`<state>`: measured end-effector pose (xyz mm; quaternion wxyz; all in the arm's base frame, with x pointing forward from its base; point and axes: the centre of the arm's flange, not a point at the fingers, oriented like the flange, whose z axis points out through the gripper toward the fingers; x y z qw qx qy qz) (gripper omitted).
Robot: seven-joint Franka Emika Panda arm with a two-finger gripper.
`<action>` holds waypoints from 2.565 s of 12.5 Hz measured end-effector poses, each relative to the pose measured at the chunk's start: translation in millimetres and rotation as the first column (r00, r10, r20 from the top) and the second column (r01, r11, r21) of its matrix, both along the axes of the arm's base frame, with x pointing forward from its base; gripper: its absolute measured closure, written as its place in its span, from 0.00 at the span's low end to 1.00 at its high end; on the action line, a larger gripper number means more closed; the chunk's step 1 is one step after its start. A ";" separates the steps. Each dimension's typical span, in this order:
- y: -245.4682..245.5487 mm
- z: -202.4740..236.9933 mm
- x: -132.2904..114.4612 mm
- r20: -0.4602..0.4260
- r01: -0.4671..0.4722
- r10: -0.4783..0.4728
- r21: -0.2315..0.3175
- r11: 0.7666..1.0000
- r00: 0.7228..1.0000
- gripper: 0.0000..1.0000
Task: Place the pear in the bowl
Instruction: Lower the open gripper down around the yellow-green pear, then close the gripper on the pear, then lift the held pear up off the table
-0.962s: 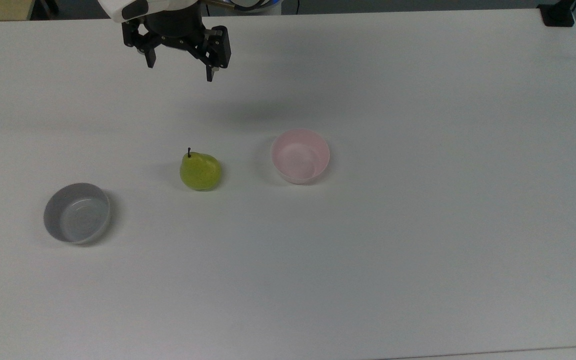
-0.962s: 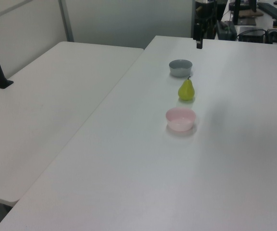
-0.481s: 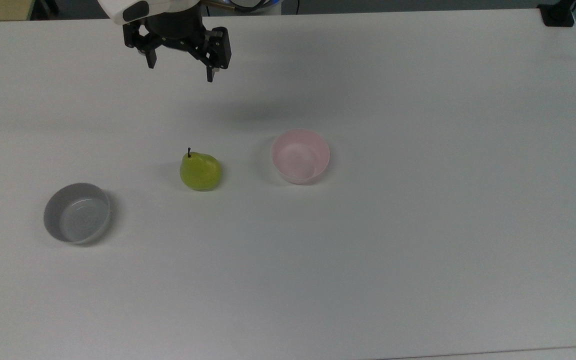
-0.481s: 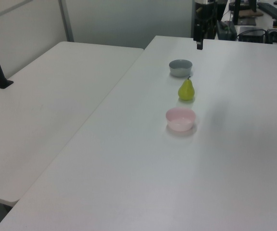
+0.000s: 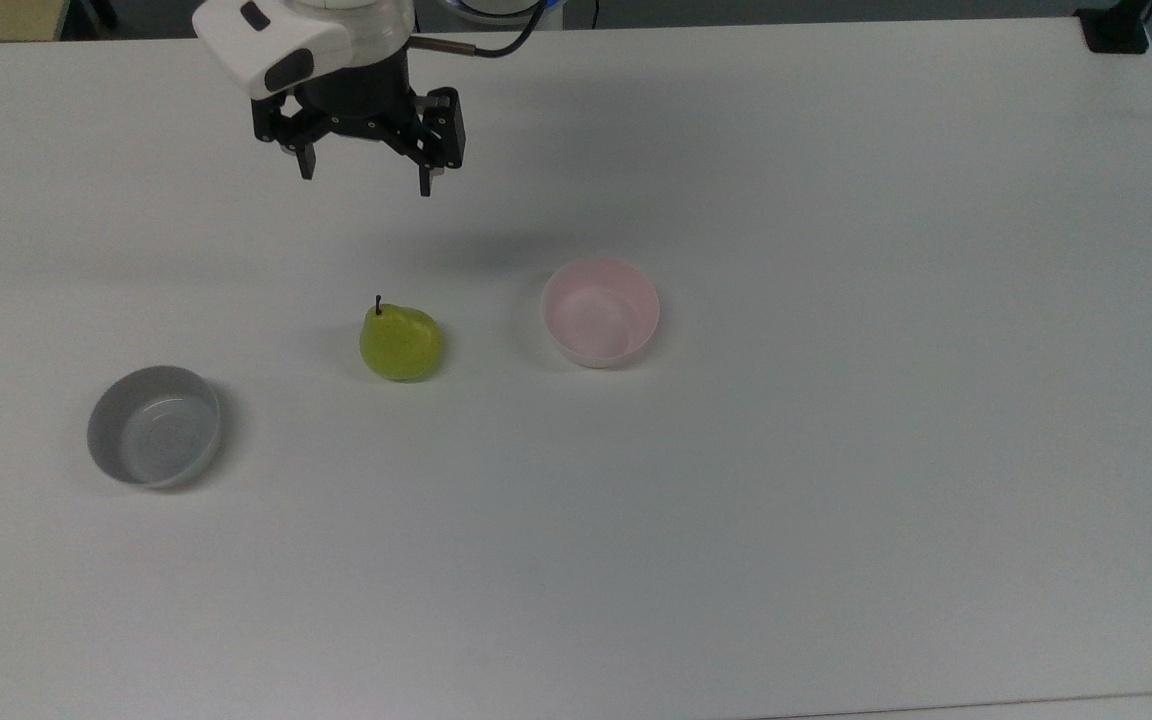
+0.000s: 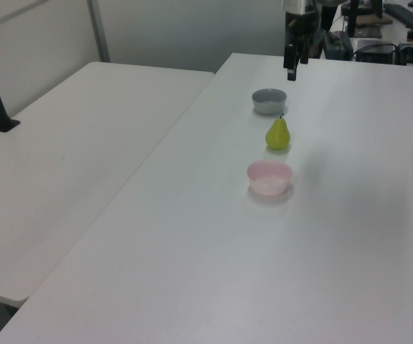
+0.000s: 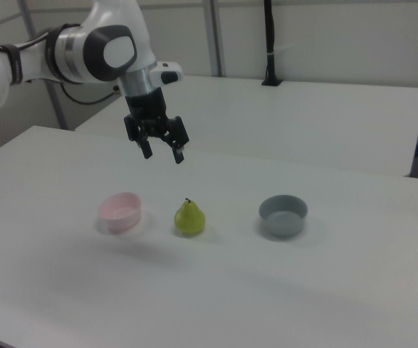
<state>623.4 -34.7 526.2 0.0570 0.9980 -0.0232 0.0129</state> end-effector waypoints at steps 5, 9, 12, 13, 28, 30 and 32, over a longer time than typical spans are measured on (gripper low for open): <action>0.5 -76.2 27.8 -0.033 -0.099 0.099 0.008 0.995 0.995 0.00; 0.3 -132.3 41.7 -0.070 -0.110 0.111 0.015 0.994 0.991 0.00; 0.6 -155.9 47.0 -0.066 -0.119 0.119 0.014 0.993 0.991 0.00; 0.5 -166.5 48.2 -0.072 -0.122 0.123 0.012 0.992 0.990 0.00; 0.5 -167.9 51.0 -0.084 -0.144 0.141 -0.021 0.989 0.986 0.13; 4.7 -128.4 46.1 -0.070 -0.143 0.141 -0.028 0.989 0.988 0.13; 5.7 -87.0 41.5 -0.055 -0.135 0.133 -0.036 0.990 0.990 0.13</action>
